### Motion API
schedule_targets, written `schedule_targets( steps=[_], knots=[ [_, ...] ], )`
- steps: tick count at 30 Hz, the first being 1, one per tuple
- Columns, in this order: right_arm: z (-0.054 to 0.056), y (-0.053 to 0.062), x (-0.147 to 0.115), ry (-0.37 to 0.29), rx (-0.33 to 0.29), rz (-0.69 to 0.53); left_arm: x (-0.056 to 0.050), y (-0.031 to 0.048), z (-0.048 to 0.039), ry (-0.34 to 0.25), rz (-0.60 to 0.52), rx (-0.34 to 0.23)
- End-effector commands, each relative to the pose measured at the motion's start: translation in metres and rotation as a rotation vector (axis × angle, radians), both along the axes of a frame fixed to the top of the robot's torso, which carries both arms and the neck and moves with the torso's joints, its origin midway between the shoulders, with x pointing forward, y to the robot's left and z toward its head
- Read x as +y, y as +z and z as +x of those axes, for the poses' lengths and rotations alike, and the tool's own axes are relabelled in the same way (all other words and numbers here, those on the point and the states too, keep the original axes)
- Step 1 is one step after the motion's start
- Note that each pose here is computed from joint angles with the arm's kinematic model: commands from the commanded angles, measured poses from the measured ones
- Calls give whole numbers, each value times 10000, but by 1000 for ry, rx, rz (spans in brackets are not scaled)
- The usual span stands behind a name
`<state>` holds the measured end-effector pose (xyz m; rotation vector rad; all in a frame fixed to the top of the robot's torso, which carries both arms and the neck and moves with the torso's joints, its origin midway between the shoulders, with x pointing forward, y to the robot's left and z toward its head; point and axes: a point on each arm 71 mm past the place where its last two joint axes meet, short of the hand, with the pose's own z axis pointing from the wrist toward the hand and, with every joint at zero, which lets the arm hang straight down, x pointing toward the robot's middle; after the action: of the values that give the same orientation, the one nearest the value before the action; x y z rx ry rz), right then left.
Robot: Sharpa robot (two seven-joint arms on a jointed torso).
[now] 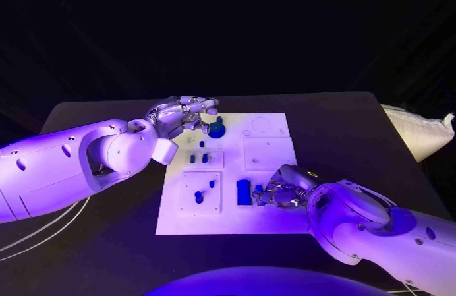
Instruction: Assemble the parts on the task board
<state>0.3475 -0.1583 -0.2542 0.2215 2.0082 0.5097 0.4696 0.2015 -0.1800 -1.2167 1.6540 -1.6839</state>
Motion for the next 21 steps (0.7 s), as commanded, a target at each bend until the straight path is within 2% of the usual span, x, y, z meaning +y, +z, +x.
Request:
schedule_targets(
  steps=[1,12,21],
  knots=[
    [-22,38,27,15,-29,-4,-20,8,-6,-20,-12,-2],
    [-35,68,-54,15,-55,-30,-1,4,0,-15,-8,-1],
    [-33,45,-78,22,-42,-43,3,3,2,-15,-8,-1]
  ],
)
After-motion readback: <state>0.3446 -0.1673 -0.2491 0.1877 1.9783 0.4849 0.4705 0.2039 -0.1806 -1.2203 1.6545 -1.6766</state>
